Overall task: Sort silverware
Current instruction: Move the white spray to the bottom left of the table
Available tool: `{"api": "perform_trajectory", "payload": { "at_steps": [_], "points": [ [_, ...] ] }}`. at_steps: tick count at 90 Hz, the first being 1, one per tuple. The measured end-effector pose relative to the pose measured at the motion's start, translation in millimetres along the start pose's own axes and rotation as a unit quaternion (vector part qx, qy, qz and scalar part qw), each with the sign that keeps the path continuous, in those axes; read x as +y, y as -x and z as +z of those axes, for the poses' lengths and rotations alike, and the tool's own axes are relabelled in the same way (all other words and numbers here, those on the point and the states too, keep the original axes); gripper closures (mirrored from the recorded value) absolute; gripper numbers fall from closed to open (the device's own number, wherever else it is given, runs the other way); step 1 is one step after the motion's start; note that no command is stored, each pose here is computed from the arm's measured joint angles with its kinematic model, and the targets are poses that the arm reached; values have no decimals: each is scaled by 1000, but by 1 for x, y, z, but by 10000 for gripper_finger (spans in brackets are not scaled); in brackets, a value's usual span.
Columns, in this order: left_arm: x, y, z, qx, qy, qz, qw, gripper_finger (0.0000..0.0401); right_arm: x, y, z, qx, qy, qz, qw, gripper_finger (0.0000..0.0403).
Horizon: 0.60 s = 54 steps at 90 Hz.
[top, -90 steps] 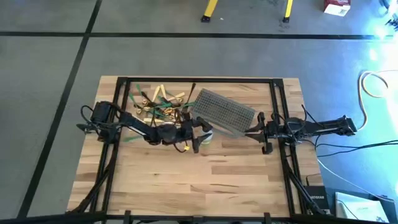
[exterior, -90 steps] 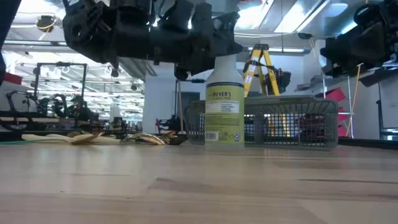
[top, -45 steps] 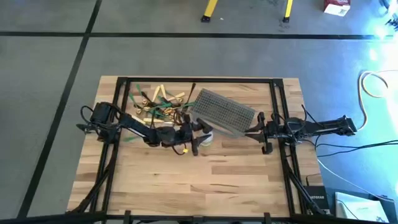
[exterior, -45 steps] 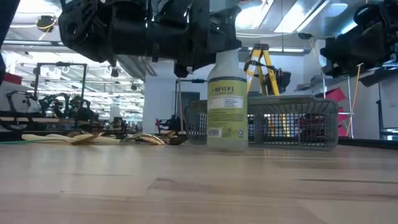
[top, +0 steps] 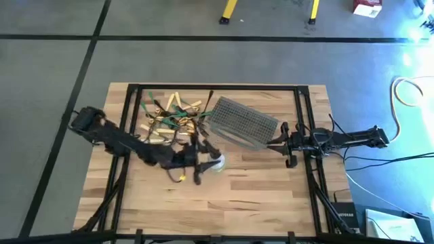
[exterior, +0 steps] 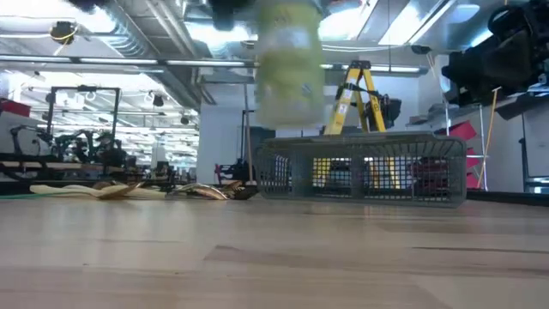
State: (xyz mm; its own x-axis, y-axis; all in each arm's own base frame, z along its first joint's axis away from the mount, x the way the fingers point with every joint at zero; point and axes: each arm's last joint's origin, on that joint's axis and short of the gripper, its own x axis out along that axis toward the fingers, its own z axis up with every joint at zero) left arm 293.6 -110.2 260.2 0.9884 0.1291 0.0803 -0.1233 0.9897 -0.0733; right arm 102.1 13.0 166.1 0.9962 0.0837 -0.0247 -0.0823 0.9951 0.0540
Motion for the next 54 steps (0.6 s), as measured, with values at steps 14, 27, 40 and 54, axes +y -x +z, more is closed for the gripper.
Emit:
{"api": "perform_trajectory", "payload": {
  "at_steps": [14,27,40,54],
  "points": [
    [-21,45,23,57,-9,-21,998,240,0,0,0,-1,0,0,1000,350],
    [-43,84,34,76,-11,-75,994,240,0,0,0,-1,0,0,1000,350],
    [-62,112,36,80,11,-85,993,240,0,0,0,-1,-2,0,1000,350],
    [-75,142,20,88,30,-56,994,240,0,0,0,-2,-14,0,1000,350]
  ]
}}
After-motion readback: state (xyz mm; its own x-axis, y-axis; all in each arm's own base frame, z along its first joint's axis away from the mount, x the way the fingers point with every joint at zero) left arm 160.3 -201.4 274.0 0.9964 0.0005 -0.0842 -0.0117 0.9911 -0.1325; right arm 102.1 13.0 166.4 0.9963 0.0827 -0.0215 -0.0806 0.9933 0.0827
